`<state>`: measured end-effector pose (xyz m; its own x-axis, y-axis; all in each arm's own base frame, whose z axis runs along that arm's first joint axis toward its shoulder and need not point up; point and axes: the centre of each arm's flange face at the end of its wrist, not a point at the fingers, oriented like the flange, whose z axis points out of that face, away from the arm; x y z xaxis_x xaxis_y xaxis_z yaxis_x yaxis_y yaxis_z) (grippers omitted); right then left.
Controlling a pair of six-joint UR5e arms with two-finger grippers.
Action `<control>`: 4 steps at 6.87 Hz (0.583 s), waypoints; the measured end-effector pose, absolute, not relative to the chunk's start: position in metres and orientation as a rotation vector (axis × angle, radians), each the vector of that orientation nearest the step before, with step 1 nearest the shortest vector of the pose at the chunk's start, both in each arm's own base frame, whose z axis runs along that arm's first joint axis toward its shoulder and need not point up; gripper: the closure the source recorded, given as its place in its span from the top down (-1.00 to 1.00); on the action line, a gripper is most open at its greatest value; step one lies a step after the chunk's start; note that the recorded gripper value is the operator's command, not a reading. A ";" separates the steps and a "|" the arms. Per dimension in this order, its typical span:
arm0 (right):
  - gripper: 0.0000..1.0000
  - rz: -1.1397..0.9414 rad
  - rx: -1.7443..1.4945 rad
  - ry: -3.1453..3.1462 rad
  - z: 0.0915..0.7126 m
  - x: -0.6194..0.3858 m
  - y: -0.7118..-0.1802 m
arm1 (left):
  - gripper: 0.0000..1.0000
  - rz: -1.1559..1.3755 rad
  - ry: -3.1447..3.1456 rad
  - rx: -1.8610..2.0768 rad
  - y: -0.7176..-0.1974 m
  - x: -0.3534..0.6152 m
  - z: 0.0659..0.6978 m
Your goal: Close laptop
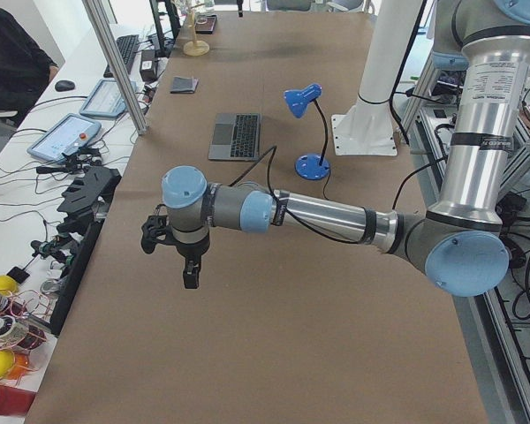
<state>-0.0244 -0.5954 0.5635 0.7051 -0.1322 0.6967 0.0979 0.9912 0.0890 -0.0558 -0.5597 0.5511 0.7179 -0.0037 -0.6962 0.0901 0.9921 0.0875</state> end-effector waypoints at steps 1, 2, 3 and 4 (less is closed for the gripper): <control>1.00 -0.156 0.059 -0.785 0.540 -0.051 -0.608 | 0.98 -0.012 0.813 0.147 -0.576 -0.041 0.524; 1.00 -0.177 0.069 -0.799 0.514 -0.078 -0.620 | 0.98 0.027 0.859 0.169 -0.588 -0.022 0.495; 1.00 -0.199 0.074 -0.837 0.494 -0.100 -0.626 | 0.98 0.039 0.898 0.168 -0.594 0.008 0.468; 1.00 -0.212 0.078 -0.913 0.477 -0.115 -0.627 | 0.97 0.013 0.938 0.151 -0.597 0.053 0.436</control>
